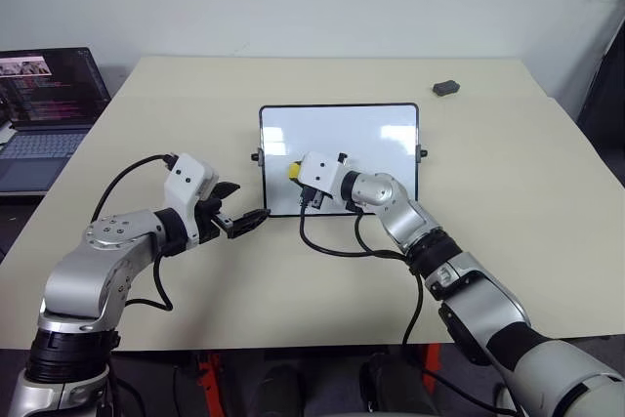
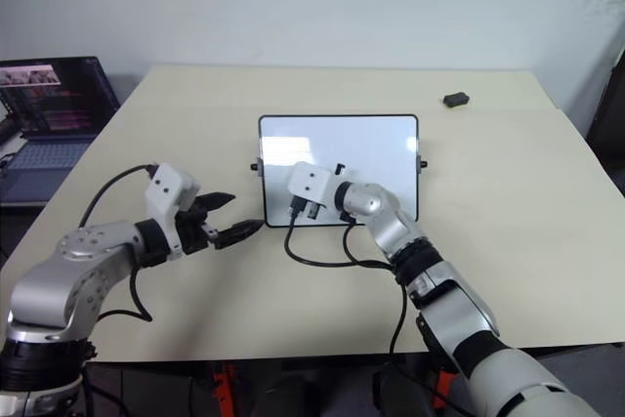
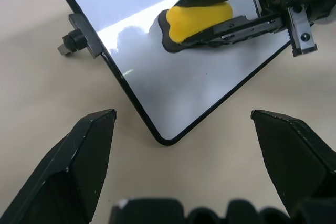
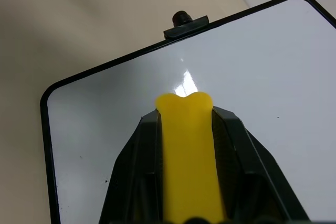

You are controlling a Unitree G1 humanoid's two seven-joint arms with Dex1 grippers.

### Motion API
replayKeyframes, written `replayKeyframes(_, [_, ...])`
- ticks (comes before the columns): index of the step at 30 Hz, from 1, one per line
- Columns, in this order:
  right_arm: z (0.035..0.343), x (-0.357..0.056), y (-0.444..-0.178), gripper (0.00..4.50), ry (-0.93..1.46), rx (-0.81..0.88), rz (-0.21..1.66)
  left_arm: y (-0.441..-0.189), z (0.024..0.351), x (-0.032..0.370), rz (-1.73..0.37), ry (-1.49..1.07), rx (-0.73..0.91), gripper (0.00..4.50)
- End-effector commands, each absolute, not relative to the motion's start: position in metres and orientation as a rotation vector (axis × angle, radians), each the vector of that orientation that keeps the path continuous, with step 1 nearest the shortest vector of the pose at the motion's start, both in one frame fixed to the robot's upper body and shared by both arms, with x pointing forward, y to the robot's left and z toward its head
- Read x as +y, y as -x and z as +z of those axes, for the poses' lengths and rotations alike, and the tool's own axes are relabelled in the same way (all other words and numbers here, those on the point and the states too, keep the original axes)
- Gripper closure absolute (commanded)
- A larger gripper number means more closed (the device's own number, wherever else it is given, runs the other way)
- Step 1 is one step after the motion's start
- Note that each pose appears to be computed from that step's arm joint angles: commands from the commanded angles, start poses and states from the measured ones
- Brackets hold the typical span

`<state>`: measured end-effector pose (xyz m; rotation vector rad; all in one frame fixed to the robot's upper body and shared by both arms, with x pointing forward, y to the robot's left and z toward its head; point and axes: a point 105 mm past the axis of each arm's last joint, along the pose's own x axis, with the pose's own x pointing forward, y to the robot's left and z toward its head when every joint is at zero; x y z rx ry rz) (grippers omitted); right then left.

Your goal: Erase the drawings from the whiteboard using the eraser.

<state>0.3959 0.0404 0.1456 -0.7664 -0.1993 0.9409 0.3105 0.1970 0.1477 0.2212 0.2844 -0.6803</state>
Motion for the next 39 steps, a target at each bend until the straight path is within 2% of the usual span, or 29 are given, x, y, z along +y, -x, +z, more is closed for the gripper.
replayKeyframes(1, [0.199,0.042,-0.404,3.53,0.713,-0.358,0.823,-0.311,0.161,0.193,-0.695,-0.268,0.237,0.0])
replayKeyframes(3, [0.202,0.038,-0.412,3.53,0.717,-0.363,0.771,-0.311,0.161,0.192,-0.697,-0.267,0.237,0.0])
replayKeyframes(7, [0.187,0.027,-0.421,3.53,0.731,-0.312,0.73,-0.31,0.161,0.191,-0.702,-0.267,0.236,0.0])
replayKeyframes(10, [0.169,0.024,-0.418,3.53,0.73,-0.265,0.765,-0.309,0.162,0.19,-0.706,-0.265,0.234,0.0])
replayKeyframes(13, [0.165,0.024,-0.41,3.53,0.712,-0.274,0.793,-0.309,0.162,0.189,-0.71,-0.263,0.231,0.0])
replayKeyframes(20, [0.218,0.008,-0.384,3.53,0.576,-0.464,0.715,-0.306,0.171,0.178,-0.768,-0.252,0.17,0.0])
replayKeyframes(23, [0.224,-0.023,-0.373,3.53,0.499,-0.433,0.638,-0.298,0.179,0.161,-0.847,-0.236,0.116,0.0])
replayKeyframes(28, [0.196,-0.103,-0.348,3.53,0.38,-0.262,0.421,-0.278,0.183,0.129,-1.049,-0.24,0.081,0.0])
replayKeyframes(33, [0.185,-0.139,-0.317,3.53,0.377,-0.203,0.268,-0.275,0.179,0.111,-1.195,-0.334,0.076,0.0])
replayKeyframes(39, [0.16,-0.19,-0.301,3.53,0.376,-0.068,0.048,-0.269,0.169,0.082,-1.436,-0.471,0.073,0.0])
